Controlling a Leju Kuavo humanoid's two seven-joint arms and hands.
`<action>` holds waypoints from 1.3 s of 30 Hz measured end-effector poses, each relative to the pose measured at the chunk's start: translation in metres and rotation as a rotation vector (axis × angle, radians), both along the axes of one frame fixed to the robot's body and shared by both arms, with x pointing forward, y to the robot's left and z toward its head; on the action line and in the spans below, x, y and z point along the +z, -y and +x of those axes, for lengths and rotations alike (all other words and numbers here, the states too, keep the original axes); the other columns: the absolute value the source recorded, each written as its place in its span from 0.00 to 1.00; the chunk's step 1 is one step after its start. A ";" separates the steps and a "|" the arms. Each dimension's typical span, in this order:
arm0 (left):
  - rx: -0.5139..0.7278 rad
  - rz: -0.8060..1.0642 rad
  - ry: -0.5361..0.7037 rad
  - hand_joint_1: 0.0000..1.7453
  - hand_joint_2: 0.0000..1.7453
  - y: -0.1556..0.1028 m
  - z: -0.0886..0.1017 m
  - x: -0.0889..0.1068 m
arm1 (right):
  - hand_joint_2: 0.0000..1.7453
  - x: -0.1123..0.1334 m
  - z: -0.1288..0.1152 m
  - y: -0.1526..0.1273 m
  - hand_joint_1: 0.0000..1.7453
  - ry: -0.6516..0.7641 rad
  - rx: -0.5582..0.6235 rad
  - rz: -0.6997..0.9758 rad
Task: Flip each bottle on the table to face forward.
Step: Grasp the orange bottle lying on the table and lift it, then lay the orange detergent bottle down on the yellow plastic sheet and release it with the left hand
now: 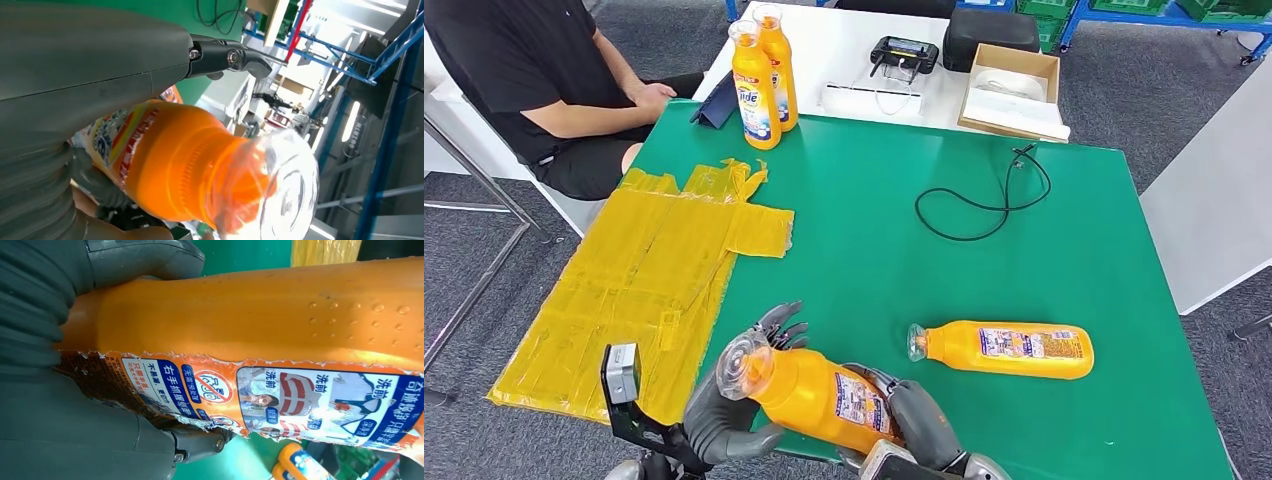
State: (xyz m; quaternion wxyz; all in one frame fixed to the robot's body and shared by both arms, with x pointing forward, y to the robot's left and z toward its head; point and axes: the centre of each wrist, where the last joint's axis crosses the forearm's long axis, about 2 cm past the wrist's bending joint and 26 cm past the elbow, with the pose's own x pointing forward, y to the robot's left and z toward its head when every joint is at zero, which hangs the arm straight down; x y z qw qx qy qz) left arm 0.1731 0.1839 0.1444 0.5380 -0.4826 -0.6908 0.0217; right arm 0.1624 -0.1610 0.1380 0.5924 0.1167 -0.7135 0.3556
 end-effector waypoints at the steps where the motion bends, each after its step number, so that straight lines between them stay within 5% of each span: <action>1: 0.003 0.009 0.006 0.00 1.00 0.001 0.000 0.000 | 1.00 -0.001 0.001 -0.001 1.00 -0.004 0.009 -0.004; 37: 0.007 0.042 0.046 0.00 1.00 0.001 0.007 0.005 | 1.00 -0.021 0.008 -0.024 1.00 -0.049 0.137 -0.114; 38: 0.006 0.040 0.044 0.12 1.00 0.001 0.008 0.005 | 1.00 -0.023 0.008 -0.024 1.00 -0.053 0.139 -0.118; 39: 0.005 0.038 0.042 0.36 1.00 0.001 0.008 0.005 | 1.00 -0.025 0.007 -0.025 1.00 -0.055 0.141 -0.122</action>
